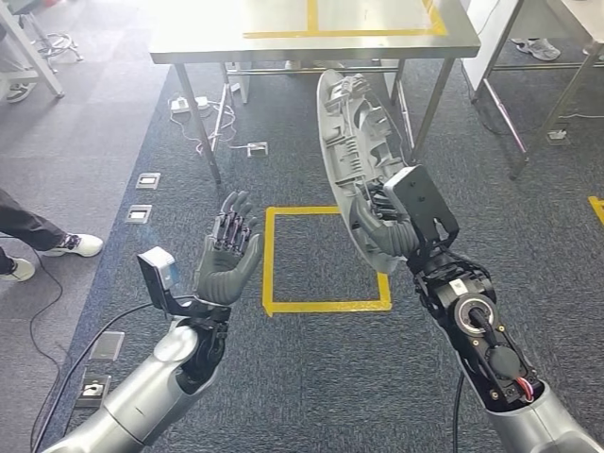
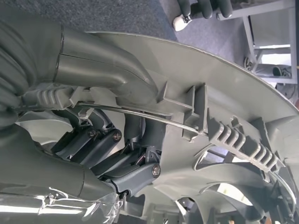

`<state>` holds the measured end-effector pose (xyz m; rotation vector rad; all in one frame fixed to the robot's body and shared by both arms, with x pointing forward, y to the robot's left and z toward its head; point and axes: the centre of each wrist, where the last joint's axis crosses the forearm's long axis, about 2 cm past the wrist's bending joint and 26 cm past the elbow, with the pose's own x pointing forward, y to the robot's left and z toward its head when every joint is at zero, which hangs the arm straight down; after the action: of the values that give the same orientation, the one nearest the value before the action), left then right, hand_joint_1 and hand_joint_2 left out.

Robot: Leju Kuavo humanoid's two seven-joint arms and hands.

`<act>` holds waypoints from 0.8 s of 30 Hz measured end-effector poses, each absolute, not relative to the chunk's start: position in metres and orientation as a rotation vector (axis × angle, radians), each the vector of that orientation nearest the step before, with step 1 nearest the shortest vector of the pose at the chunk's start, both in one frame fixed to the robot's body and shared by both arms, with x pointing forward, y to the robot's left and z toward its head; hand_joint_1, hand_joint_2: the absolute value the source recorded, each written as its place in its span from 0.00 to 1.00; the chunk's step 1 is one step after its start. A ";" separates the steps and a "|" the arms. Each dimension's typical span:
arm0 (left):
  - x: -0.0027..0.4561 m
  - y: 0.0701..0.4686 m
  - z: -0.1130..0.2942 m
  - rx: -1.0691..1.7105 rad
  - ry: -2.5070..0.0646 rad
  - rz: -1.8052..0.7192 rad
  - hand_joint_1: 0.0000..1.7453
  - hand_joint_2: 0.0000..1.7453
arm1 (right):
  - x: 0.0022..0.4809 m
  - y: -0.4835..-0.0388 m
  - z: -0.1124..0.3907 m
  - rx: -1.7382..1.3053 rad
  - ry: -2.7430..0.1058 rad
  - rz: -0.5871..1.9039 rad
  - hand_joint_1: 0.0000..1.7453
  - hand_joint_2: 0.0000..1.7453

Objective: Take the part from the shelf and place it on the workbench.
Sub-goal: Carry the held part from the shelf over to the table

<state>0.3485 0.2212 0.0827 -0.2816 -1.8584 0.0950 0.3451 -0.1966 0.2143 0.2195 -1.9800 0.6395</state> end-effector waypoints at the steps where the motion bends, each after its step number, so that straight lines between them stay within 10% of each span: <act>1: 0.348 0.221 0.083 -0.282 -1.859 0.094 0.00 1.00 | 0.345 -0.197 0.214 0.218 -1.980 0.638 1.00 1.00; 24: 0.347 0.221 0.082 -0.287 -1.835 0.070 0.00 1.00 | 0.346 -0.197 0.216 0.210 -1.975 0.631 1.00 1.00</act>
<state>0.3475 0.2206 0.0819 -0.2872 -1.8347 0.0704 0.3464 -0.1971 0.2162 0.2104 -1.9753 0.6306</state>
